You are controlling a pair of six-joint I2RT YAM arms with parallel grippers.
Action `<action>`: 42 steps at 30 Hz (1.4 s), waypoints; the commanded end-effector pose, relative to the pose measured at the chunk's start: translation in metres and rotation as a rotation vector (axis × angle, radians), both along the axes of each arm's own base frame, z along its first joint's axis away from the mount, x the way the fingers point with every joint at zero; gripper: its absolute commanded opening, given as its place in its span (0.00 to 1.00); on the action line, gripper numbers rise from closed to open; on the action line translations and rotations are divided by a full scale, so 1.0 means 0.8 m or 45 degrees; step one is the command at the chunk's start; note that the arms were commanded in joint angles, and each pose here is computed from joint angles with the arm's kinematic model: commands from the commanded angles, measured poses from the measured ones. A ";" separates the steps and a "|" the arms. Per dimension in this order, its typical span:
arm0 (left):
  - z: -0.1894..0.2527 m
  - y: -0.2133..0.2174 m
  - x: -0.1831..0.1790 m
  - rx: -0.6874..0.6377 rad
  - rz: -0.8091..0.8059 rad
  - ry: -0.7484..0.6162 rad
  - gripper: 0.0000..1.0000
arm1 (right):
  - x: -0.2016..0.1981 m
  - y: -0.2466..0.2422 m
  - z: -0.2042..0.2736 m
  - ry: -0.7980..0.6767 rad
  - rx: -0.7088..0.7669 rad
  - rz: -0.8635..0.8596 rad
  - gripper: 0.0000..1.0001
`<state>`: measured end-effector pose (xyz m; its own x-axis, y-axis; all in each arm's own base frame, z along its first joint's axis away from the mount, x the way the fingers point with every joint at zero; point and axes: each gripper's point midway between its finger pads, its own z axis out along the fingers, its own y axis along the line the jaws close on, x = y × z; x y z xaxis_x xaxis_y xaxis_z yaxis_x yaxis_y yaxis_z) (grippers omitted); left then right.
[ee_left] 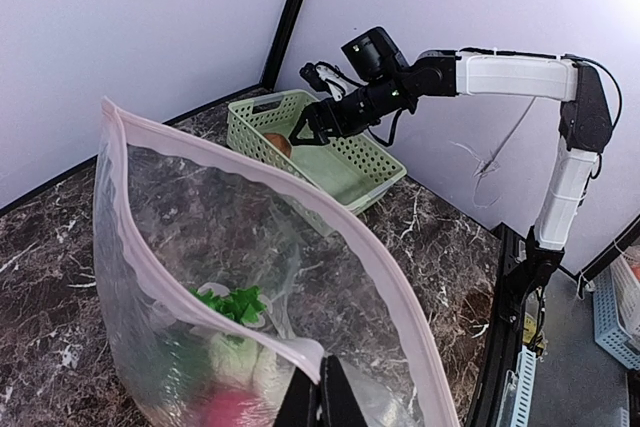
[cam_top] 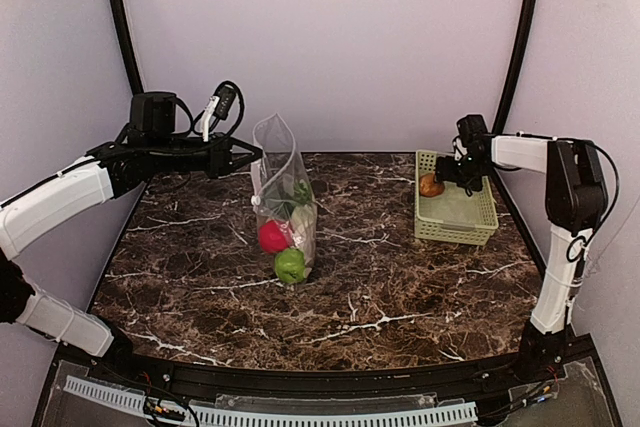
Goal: Place the food in the zip-top bag and seal the zipper
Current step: Pick up the fake vegetable from the bin.
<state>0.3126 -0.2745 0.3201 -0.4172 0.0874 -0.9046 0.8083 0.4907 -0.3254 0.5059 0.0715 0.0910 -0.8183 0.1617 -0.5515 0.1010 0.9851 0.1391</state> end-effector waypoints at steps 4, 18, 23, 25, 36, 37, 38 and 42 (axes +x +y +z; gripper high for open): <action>-0.012 -0.001 0.002 0.010 -0.008 0.024 0.01 | 0.037 0.021 0.012 -0.069 0.159 -0.023 0.90; -0.009 0.000 0.000 0.003 -0.009 0.018 0.01 | 0.038 0.039 -0.029 0.028 0.181 -0.015 0.93; -0.008 0.000 0.000 0.002 -0.010 0.016 0.01 | 0.034 0.029 -0.034 0.043 0.131 -0.041 0.91; -0.007 0.000 0.000 0.001 -0.008 0.014 0.01 | 0.031 0.027 -0.035 0.044 0.117 -0.039 0.89; -0.004 0.001 -0.002 -0.003 -0.009 0.006 0.01 | 0.042 0.027 -0.053 0.077 0.120 -0.043 0.84; -0.003 0.001 -0.002 -0.003 -0.008 0.005 0.01 | 0.043 0.026 -0.056 0.084 0.113 -0.051 0.83; -0.003 0.001 -0.002 -0.002 -0.009 0.004 0.01 | 0.043 0.026 -0.059 0.090 0.108 -0.053 0.82; -0.002 0.002 -0.002 -0.002 -0.008 -0.001 0.01 | 0.046 0.021 -0.062 0.087 0.080 -0.069 0.72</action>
<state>0.3150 -0.2758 0.3150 -0.4279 0.0926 -0.8991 0.8045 0.4923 -0.3322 0.5390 0.0940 0.0439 -0.8469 0.2361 -0.4764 0.1419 0.9639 0.2254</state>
